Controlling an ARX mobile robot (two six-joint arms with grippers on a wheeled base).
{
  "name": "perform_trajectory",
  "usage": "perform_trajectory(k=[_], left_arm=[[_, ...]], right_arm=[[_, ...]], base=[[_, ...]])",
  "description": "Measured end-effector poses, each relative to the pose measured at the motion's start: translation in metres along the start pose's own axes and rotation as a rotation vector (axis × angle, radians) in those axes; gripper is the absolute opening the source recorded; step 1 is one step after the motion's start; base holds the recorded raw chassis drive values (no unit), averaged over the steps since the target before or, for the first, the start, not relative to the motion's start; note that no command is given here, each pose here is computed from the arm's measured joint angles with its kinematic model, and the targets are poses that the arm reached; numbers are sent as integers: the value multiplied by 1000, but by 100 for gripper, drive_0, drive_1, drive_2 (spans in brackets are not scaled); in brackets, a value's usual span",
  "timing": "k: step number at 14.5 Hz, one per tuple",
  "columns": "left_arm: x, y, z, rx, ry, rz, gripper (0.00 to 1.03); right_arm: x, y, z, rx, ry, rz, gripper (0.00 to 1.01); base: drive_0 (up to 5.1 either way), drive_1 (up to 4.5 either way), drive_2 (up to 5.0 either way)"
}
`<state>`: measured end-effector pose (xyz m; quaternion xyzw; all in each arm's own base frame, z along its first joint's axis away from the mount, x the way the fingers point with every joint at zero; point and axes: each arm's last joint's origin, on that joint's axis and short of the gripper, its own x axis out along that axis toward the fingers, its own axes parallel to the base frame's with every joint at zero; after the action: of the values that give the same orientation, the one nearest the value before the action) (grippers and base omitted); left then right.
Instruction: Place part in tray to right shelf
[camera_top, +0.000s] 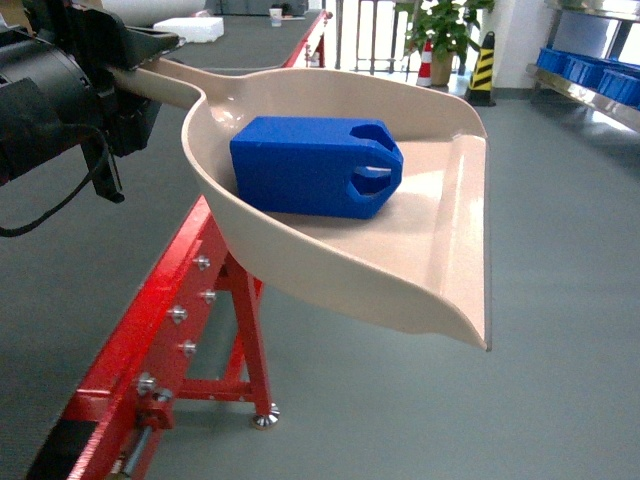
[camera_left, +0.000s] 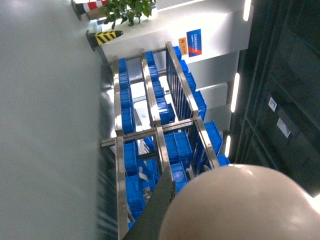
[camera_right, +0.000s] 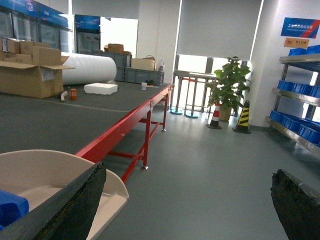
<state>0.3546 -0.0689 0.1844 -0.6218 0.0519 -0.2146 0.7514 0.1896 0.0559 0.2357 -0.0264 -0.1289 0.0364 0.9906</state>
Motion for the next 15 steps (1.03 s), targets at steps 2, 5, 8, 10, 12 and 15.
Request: perform_trajectory(k=[2, 5, 8, 10, 12, 15], left_arm=[[0, 1, 0, -2, 4, 8, 12], [0, 0, -1, -2, 2, 4, 12], [0, 0, -1, -2, 4, 5, 12], [0, 0, 0, 0, -2, 4, 12], [0, 0, 0, -1, 2, 0, 12], [0, 0, -1, -1, 4, 3, 12]], right_arm=[[0, 0, 0, -1, 3, 0, 98], [0, 0, 0, -1, 4, 1, 98], [0, 0, 0, 0, -1, 0, 98], [0, 0, 0, -1, 4, 0, 98], [0, 0, 0, 0, 0, 0, 98], [0, 0, 0, 0, 0, 0, 98]], base=[[498, -243, -243], [498, -243, -243], [500, -241, -241], [491, -250, -250], [506, -235, -235], [500, -241, -241]])
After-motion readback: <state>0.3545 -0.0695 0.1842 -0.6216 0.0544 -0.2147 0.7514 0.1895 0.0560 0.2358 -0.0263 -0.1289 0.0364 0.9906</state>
